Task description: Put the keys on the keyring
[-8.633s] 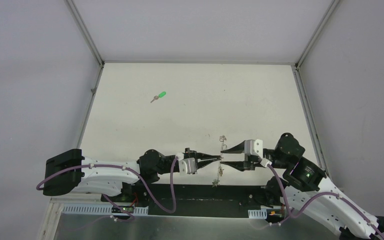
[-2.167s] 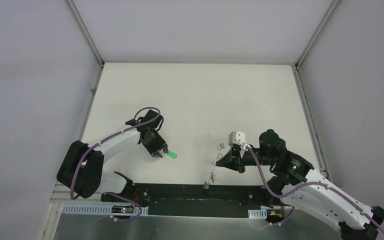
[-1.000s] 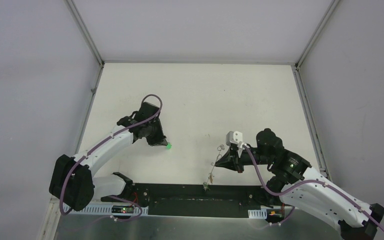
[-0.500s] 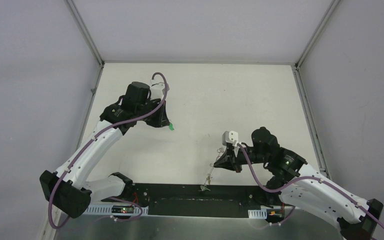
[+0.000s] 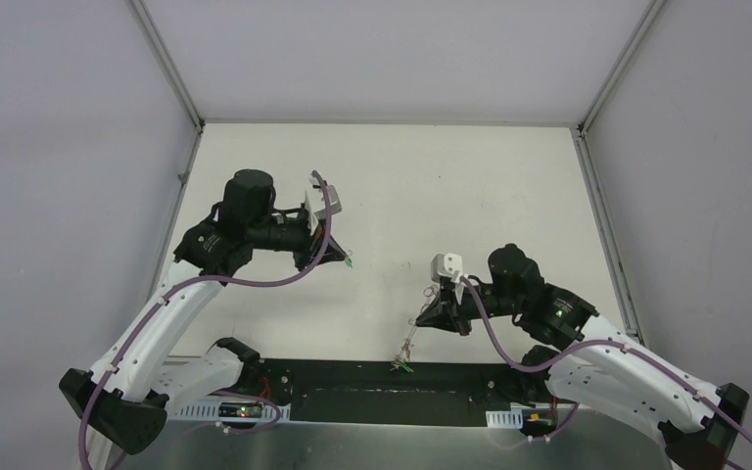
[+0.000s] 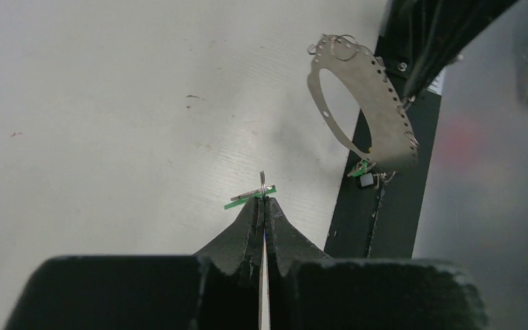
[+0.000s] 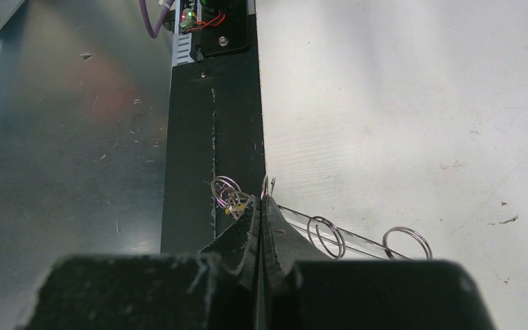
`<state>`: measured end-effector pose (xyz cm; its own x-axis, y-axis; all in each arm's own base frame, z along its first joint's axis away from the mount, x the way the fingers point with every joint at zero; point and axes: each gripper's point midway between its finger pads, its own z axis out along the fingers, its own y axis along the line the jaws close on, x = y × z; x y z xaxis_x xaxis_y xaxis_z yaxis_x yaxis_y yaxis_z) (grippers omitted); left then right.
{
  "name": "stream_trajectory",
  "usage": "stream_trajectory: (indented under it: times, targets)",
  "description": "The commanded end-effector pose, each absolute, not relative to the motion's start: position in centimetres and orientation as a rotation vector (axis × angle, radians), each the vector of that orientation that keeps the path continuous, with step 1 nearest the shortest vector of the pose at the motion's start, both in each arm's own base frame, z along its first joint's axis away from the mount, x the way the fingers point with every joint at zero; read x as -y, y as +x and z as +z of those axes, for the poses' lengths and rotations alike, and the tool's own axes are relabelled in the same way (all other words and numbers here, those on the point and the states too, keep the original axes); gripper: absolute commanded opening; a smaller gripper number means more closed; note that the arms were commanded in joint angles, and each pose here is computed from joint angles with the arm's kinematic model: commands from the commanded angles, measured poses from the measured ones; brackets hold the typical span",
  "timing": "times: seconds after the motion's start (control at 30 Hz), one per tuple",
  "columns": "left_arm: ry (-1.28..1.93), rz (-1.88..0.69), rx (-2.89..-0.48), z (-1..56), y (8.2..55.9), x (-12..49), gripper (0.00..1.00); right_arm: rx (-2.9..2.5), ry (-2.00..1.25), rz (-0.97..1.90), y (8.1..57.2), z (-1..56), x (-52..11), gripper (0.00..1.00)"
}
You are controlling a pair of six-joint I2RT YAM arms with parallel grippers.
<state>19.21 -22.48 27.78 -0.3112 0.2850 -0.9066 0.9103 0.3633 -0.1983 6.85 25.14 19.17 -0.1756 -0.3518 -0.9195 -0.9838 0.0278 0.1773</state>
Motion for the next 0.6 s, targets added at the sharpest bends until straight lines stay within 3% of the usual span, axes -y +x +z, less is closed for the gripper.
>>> stream_trajectory:
  times: [0.0,0.23,0.57]
  targets:
    - [1.286,-1.026,-1.452,30.5,16.4,23.4,0.0,-1.489,-1.396,1.178,7.0,22.7,-26.1,0.0]
    - [1.355,-1.008,-1.303,30.6,14.9,23.4,0.0,-1.511,-1.428,1.206,6.9,22.3,-26.6,0.0]
    - [1.42,-1.071,-1.292,28.1,13.7,26.2,0.0,-1.443,-1.485,1.24,6.3,22.2,-26.9,0.0]
